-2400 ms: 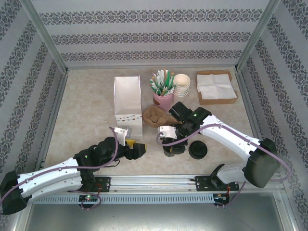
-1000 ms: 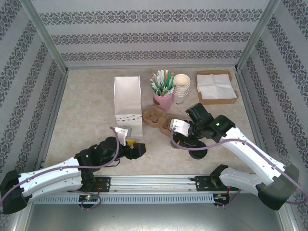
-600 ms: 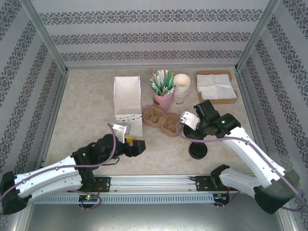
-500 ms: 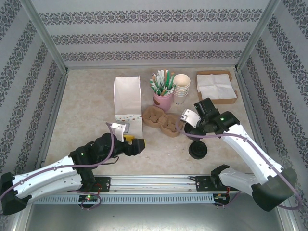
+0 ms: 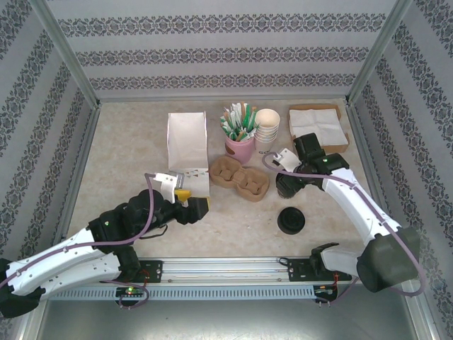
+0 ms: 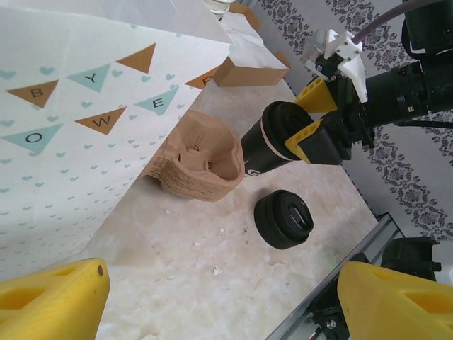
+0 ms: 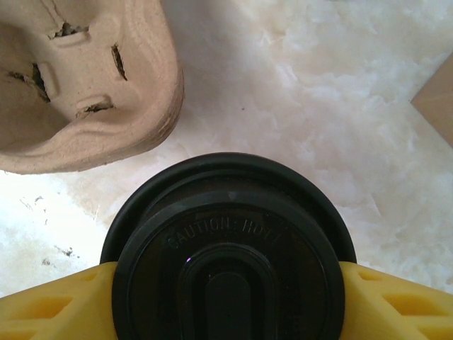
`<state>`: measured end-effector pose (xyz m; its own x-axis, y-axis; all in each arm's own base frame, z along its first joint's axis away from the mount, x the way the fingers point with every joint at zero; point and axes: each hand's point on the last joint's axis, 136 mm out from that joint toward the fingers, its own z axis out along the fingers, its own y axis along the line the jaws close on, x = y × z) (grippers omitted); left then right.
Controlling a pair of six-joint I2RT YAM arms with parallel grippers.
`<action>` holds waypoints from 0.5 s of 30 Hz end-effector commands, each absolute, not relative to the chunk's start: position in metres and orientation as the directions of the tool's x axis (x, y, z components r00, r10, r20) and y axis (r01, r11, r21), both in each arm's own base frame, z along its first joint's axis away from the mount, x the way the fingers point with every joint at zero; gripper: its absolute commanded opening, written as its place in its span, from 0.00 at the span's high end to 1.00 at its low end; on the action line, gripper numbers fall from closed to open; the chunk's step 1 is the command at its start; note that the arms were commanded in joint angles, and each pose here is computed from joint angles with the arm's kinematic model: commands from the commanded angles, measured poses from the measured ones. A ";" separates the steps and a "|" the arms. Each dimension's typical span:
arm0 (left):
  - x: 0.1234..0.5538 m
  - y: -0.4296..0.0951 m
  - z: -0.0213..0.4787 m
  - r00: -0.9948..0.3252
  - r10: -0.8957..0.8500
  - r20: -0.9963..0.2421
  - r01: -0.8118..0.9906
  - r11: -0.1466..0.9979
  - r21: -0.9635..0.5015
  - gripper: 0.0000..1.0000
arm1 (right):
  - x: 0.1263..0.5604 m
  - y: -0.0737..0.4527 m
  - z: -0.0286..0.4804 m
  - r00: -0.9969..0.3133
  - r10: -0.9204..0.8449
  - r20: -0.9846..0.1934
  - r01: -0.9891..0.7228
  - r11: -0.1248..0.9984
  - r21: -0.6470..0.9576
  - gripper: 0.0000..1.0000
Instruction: Pack the takeout coffee
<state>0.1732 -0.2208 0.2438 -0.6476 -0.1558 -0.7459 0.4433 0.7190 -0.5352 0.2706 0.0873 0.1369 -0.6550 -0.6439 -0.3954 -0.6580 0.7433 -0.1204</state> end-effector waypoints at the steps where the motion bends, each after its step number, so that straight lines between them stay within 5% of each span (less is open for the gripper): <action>1: 0.170 -0.217 0.249 -0.633 -0.119 -0.765 0.462 0.736 -0.496 0.14 | 0.278 0.093 0.143 -0.663 -0.603 -0.444 -0.643 0.762 -0.075 0.28; 15: 0.172 -0.221 0.256 -0.642 -0.103 -0.760 0.458 0.743 -0.488 0.14 | 0.274 0.082 0.122 -0.699 -0.609 -0.375 -0.635 0.770 -0.068 0.22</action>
<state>0.1746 -0.2221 0.2482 -0.6571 -0.1242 -0.7435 0.4386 0.7392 -0.5111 0.2741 0.0875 0.1273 -0.6863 -0.6146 -0.3889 -0.6446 0.7617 -0.0661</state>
